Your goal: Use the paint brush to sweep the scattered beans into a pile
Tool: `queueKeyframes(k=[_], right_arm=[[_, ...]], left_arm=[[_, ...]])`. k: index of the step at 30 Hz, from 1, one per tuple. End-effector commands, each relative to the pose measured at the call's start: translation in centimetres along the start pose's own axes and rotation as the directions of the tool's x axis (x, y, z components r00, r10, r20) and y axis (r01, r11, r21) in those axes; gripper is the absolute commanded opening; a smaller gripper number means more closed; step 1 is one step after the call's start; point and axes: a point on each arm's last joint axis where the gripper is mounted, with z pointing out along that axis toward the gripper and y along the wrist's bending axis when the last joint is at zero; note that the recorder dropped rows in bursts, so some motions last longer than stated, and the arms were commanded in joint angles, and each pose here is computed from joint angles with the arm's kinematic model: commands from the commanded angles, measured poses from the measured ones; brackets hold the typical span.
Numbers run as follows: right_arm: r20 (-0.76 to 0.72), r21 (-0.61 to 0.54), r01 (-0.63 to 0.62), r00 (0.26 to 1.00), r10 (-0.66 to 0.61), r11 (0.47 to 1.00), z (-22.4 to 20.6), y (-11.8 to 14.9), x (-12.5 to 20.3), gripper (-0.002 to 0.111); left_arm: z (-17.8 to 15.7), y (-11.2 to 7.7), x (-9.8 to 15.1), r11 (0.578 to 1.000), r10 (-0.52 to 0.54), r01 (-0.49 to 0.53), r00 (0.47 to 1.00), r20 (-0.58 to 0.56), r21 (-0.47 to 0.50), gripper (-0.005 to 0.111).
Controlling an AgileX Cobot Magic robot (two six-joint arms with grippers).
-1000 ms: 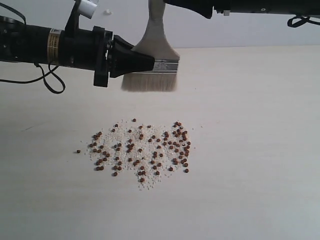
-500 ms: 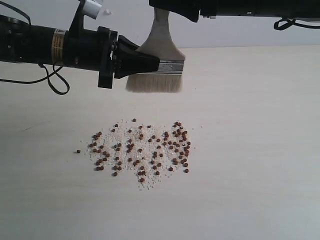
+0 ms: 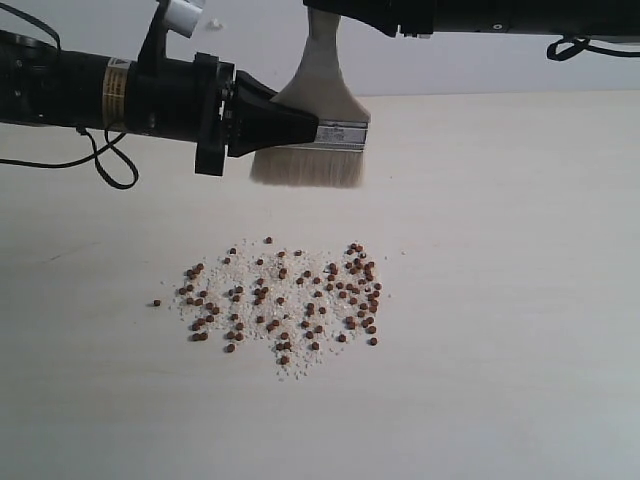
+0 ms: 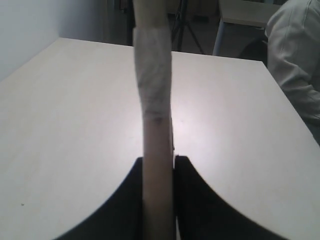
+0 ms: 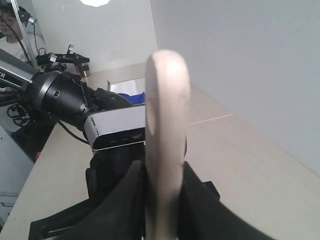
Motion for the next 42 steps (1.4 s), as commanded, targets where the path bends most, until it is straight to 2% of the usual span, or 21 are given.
queueKeyframes(k=[1, 2, 4, 5, 7, 9, 10, 12, 13, 14, 15, 18, 22, 24, 28, 32, 34, 35, 39, 41, 42], right_arm=[[0.014, 0.01, -0.004, 1.0, 0.004, 1.0, 0.0, 0.0, -0.3, 0.0], [0.014, 0.01, -0.004, 1.0, 0.004, 1.0, 0.0, 0.0, -0.3, 0.0], [0.009, 0.037, 0.006, 1.0, -0.007, 0.999, -0.1, 0.0, -0.6, 0.0], [-0.014, 0.124, 0.019, 1.0, -0.018, 0.992, -0.2, -0.5, -0.8, 0.0], [-0.042, 0.232, 0.039, 0.999, -0.03, 0.972, -0.6, -1.0, -1.2, 0.0], [-0.087, 0.395, 0.076, 0.995, -0.045, 0.916, -1.3, -1.9, -1.8, 0.0], [-0.108, 0.472, 0.093, 0.993, -0.048, 0.877, -1.8, -2.2, -2.1, 0.0], [-0.177, 0.632, 0.147, 0.983, -0.043, 0.761, -3.1, -3.0, -2.6, 0.0], [-0.262, 0.685, 0.217, 0.964, -0.044, 0.696, -4.0, -3.2, -2.4, 0.0], [-0.268, 0.737, 0.212, 0.963, -0.011, 0.642, -4.6, -3.5, -2.1, 0.0], [-0.264, 0.761, 0.204, 0.965, 0.006, 0.616, -4.8, -3.7, -2.0, 0.0], [-0.277, 0.785, 0.213, 0.961, 0.022, 0.582, -4.7, -3.7, -1.7, 0.0], [-0.377, 0.835, 0.327, 0.926, 0.027, 0.443, -3.6, -3.1, -1.3, 0.0], [-0.45, 0.826, 0.41, 0.893, 0.014, 0.387, -2.6, -2.5, -1.2, 0.0], [-0.504, 0.804, 0.472, 0.863, -0.006, 0.361, -0.8, -1.2, -1.1, 0.0], [-0.546, 0.801, 0.52, 0.838, 0.003, 0.295, -0.5, 0.0, -0.8, 0.0], [-0.545, 0.799, 0.522, 0.838, -0.007, 0.299, -0.8, 0.8, -0.4, 0.0], [-0.521, 0.808, 0.501, 0.853, -0.021, 0.311, -1.0, 1.7, 0.2, 0.0], [-0.432, 0.845, 0.41, 0.902, -0.016, 0.344, -2.0, 3.6, 0.9, 0.0], [-0.431, 0.835, 0.398, 0.902, 0.003, 0.38, -2.7, 4.8, 1.8, 0.0], [-0.439, 0.829, 0.399, 0.899, 0.013, 0.392, -3.2, 5.4, 2.4, 0.0]], left_arm=[[-0.1, -0.1, -1.5, 1.0, 0.01, -0.009, 0.998, 0.066, -0.018, 0.001], [-0.1, 0.0, -1.6, 1.0, 0.005, -0.003, 0.997, 0.082, -0.026, 0.003], [-0.3, 0.6, -2.0, 0.996, -0.015, 0.026, 0.991, 0.132, -0.085, 0.022], [-0.4, 0.9, -2.2, 0.992, -0.012, 0.031, 0.988, 0.154, -0.12, 0.045], [-0.5, 1.1, -2.3, 0.99, 0.017, 0.005, 0.988, 0.152, -0.143, 0.072], [-0.9, 1.3, -2.5, 0.983, 0.034, -0.009, 0.99, 0.134, -0.185, 0.088], [-1.3, 1.4, -2.7, 0.98, 0.041, -0.016, 0.991, 0.126, -0.199, 0.086], [-2.9, 1.8, -3.1, 0.973, 0.052, -0.023, 0.992, 0.119, -0.232, 0.069], [-4.3, 2.1, -3.3, 0.967, 0.026, 0.004, 0.993, 0.113, -0.256, 0.042], [-5.4, 2.2, -3.5, 0.963, -0.017, 0.046, 0.994, 0.11, -0.267, 0.012], [-6.0, 2.2, -3.4, 0.961, -0.039, 0.064, 0.995, 0.096, -0.269, 0.001], [-7.2, 2.0, -3.1, 0.935, -0.055, 0.073, 0.997, 0.061, -0.347, 0.0], [-9.3, 0.9, -2.3, 0.773, -0.111, 0.104, 0.993, 0.027, -0.626, 0.0], [-10.3, -0.9, -2.2, 0.699, -0.103, 0.114, 0.993, 0.059, -0.706, 0.0], [-12.5, -5.7, -2.0, 0.557, -0.033, 0.116, 0.993, 0.118, -0.822, 0.0], [-15.4, -12.3, -0.5, 0.359, 0.05, 0.195, 0.972, 0.228, -0.913, 0.0], [-16.7, -15.5, 0.7, 0.261, 0.098, 0.24, 0.957, 0.273, -0.935, 0.0], [-17.5, -18.0, 1.5, 0.215, 0.152, 0.263, 0.943, 0.298, -0.941, 0.0], [-18.2, -21.8, 2.2, 0.209, 0.243, 0.265, 0.918, 0.313, -0.941, 0.0], [-18.6, -23.6, 2.8, 0.179, 0.227, 0.245, 0.932, 0.282, -0.953, 0.0], [-19.1, -24.6, 3.4, 0.135, 0.217, 0.235, 0.941, 0.26, -0.963, 0.0]])
